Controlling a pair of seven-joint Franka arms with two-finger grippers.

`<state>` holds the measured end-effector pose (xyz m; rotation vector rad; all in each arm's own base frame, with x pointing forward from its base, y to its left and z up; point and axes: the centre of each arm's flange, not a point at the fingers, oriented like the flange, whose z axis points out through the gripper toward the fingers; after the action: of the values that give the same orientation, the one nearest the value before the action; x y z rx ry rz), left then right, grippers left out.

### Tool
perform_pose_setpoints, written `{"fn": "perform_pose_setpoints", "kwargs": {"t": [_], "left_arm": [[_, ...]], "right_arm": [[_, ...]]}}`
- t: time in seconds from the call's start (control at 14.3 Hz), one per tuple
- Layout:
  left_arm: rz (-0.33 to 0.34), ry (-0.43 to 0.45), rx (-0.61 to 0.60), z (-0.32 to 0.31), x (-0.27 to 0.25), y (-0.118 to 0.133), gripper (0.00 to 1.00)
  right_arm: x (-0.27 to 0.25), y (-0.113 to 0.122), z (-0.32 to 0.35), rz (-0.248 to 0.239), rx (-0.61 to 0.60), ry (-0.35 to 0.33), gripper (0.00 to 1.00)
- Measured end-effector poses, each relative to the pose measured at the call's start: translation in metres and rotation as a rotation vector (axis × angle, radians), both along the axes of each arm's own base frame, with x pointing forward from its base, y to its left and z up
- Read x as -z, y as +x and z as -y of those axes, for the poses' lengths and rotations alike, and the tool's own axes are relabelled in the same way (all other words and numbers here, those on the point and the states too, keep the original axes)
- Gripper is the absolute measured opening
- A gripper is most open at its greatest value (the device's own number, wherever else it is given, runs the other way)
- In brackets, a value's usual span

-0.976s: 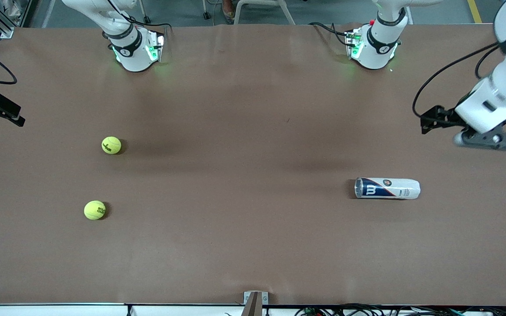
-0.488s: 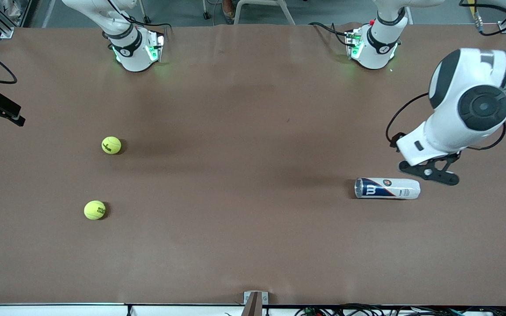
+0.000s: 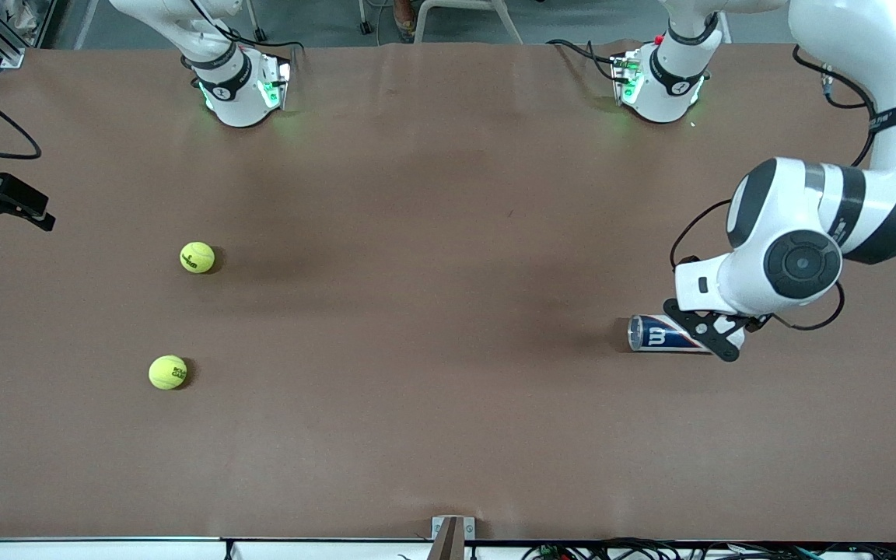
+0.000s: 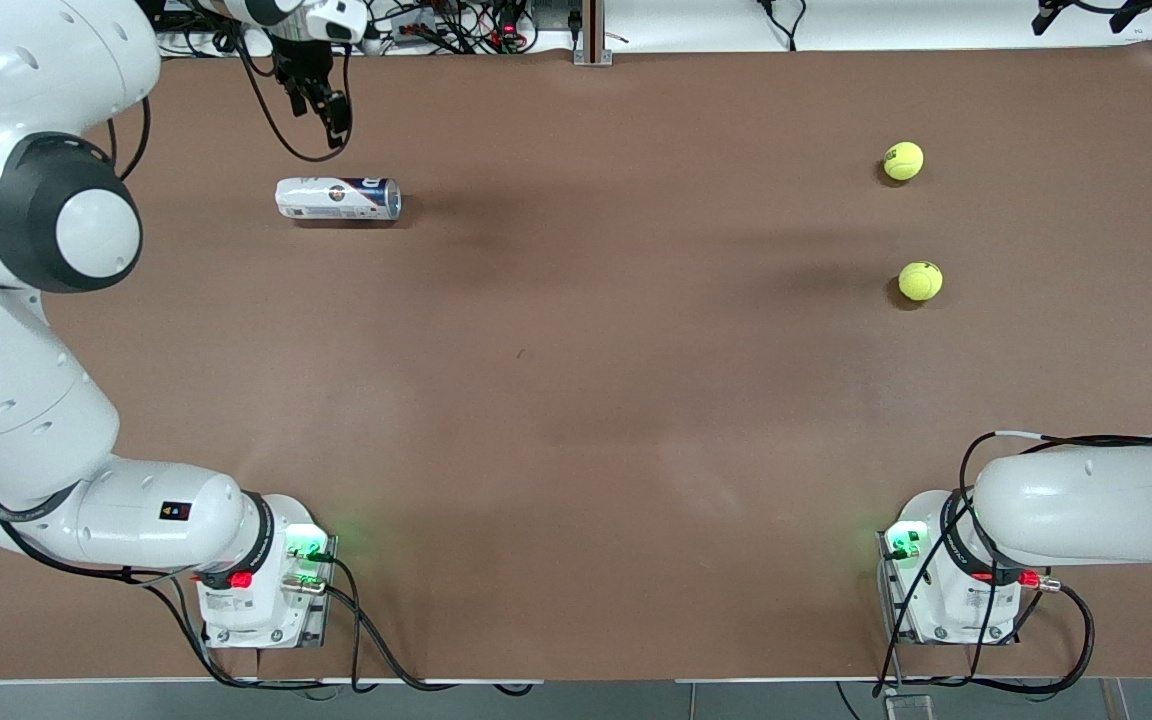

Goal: Insert tennis ball vertically with right arm
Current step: 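Reach the left gripper to the white-blue ball can and grasp it, then lift the can upright with the left gripper while the right gripper reaches a ball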

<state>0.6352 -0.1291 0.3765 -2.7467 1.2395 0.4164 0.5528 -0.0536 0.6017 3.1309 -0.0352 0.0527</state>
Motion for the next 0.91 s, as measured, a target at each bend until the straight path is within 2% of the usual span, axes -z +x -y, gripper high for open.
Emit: {"fn": "perform_pose_setpoints", "kwargs": {"t": [0.21, 0.42, 0.63, 0.91], "left_arm": [[-0.051, 0.002, 0.089, 0.004, 0.032, 0.002, 1.00], [-0.080, 0.105, 0.211, 0.028, 0.070, 0.000, 1.00], [-0.108, 0.150, 0.294, 0.055, 0.101, -0.007, 1.00], [-0.103, 0.212, 0.400, 0.081, 0.133, -0.012, 1.00]], "right_arm": [[0.029, 0.012, 0.002, -0.054, 0.003, 0.003, 1.00], [0.054, 0.022, 0.006, -0.096, 0.007, 0.004, 1.00], [0.062, 0.022, 0.005, -0.124, 0.008, 0.006, 1.00], [0.111, 0.028, 0.009, -0.253, 0.015, 0.015, 1.00]]}}
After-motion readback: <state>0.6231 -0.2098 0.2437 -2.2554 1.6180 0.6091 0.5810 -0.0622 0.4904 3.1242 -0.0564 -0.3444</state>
